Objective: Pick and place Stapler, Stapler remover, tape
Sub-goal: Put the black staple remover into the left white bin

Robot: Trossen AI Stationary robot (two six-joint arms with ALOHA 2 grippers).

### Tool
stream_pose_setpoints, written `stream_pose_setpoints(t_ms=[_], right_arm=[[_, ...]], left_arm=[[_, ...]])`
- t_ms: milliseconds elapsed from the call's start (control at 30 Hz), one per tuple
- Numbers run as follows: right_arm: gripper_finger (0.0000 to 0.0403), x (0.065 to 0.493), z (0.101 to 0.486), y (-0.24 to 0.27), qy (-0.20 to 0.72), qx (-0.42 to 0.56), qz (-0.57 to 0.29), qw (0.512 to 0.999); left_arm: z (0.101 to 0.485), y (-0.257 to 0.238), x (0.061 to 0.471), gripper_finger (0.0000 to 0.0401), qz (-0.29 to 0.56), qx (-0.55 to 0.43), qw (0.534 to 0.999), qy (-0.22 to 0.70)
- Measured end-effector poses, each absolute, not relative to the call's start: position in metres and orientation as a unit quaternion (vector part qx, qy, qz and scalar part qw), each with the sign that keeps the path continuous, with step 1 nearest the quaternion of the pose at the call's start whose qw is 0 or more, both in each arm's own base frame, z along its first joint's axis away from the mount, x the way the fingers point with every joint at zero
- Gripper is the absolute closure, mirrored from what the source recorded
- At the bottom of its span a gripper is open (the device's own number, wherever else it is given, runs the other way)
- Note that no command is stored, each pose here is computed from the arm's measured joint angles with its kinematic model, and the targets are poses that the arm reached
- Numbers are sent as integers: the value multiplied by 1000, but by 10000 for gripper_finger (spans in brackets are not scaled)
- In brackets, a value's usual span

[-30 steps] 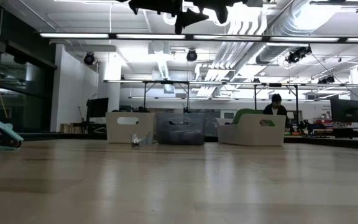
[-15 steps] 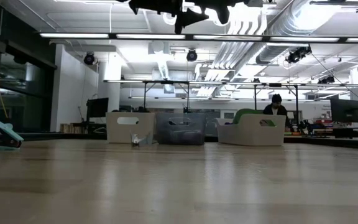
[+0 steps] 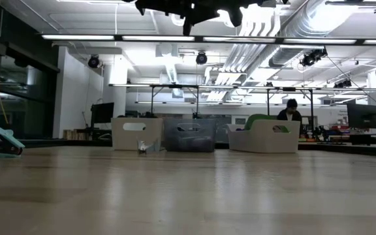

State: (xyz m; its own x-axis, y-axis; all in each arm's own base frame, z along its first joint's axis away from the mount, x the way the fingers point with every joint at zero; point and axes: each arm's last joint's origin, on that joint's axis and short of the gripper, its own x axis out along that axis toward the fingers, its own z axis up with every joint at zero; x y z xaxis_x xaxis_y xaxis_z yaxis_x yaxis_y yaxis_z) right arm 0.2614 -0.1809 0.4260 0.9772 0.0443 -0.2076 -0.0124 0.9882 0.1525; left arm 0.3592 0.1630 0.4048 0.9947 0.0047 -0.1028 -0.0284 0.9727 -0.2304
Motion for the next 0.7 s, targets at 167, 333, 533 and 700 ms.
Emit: stream_pose_setpoints(t_ms=[167, 333, 533, 700], right_arm=[[314, 261, 425, -181, 109, 71, 15, 991], [314, 260, 425, -182, 110, 70, 14, 991], [268, 260, 425, -182, 111, 61, 9, 992], [212, 258, 426, -185, 111, 60, -13, 992]], left_arm=[[404, 163, 359, 319, 8, -115, 992, 52], [404, 163, 359, 319, 9, -116, 992, 53], [403, 164, 359, 319, 23, -130, 989, 59], [398, 166, 358, 319, 66, -136, 985, 78]])
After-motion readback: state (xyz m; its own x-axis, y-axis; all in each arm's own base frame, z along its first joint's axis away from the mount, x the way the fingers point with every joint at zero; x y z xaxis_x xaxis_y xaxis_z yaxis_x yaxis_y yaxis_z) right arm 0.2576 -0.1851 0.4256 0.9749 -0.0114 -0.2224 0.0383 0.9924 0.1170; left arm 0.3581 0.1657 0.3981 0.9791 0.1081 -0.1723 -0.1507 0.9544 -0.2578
